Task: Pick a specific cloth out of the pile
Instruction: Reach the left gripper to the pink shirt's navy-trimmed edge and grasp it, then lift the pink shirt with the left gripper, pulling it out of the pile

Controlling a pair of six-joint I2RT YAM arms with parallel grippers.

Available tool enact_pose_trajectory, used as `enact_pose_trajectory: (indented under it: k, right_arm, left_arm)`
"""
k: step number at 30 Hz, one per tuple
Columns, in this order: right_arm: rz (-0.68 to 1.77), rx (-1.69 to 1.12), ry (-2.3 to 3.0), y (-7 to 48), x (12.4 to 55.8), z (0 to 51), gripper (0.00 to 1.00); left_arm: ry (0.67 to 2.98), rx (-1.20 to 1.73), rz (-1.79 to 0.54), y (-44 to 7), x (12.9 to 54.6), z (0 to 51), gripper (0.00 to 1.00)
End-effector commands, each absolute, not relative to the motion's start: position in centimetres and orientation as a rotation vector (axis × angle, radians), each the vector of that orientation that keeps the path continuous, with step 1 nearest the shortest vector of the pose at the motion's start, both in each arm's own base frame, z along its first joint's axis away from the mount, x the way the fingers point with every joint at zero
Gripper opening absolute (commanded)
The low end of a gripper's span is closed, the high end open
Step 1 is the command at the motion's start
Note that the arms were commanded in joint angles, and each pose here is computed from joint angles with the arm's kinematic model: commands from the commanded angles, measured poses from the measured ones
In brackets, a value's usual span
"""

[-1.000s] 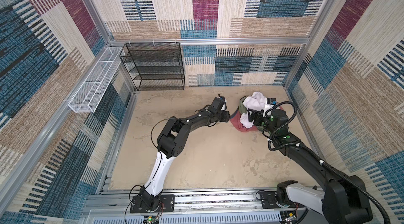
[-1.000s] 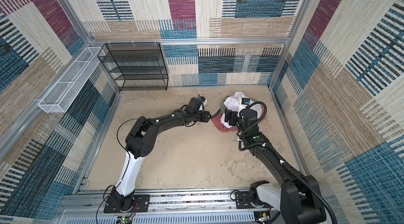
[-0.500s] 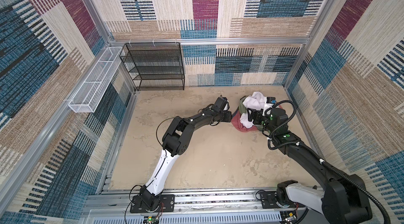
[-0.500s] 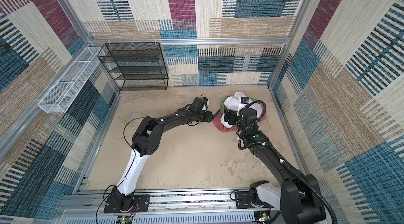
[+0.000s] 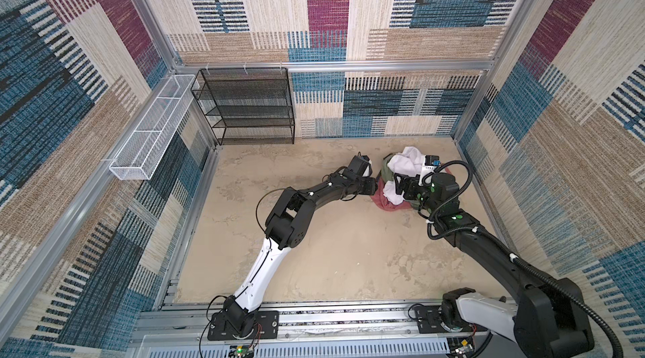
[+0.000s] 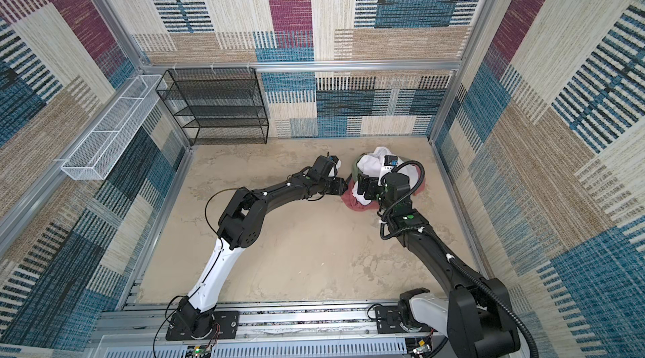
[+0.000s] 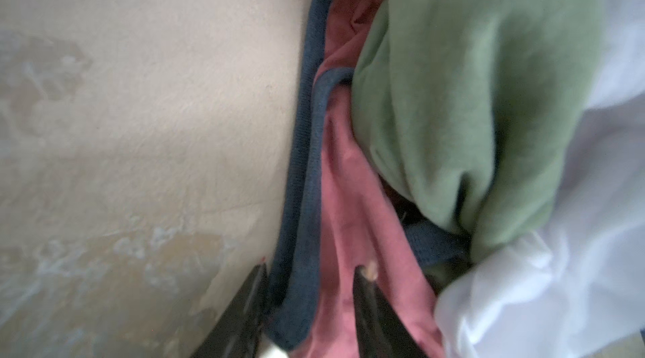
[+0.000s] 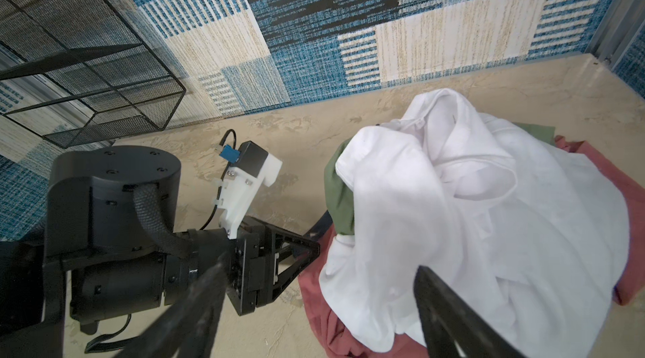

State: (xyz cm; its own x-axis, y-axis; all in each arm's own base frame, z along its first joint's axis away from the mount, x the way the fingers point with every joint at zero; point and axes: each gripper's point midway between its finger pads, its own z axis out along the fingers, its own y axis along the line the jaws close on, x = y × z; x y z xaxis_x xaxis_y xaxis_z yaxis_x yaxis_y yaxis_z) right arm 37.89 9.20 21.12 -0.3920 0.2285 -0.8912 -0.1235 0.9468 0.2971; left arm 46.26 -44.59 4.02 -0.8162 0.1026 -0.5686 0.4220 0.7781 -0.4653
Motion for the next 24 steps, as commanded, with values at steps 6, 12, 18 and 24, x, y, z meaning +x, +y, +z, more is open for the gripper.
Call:
enact_pose_trajectory:
  k: [6,12,18,24]
  right_arm:
    - [0.411,0.097,1.894,9.1,37.3,22.8,0.87]
    - [0.391,0.102,1.872,8.7,36.7,23.5,0.87]
    - [0.389,0.091,1.873,8.7,36.7,24.1,0.88]
    - [0.369,0.098,1.874,8.3,36.3,24.1,0.88]
  left_arm:
    - [2.501,0.376,-0.7,-43.1,46.0,3.2,0.0]
    - [2.429,0.387,-0.736,-43.6,46.4,7.1,0.0]
    - [2.345,0.39,-0.8,-44.2,46.4,12.2,0.0]
    - [2.256,0.427,-0.861,-45.0,46.4,17.5,0.0]
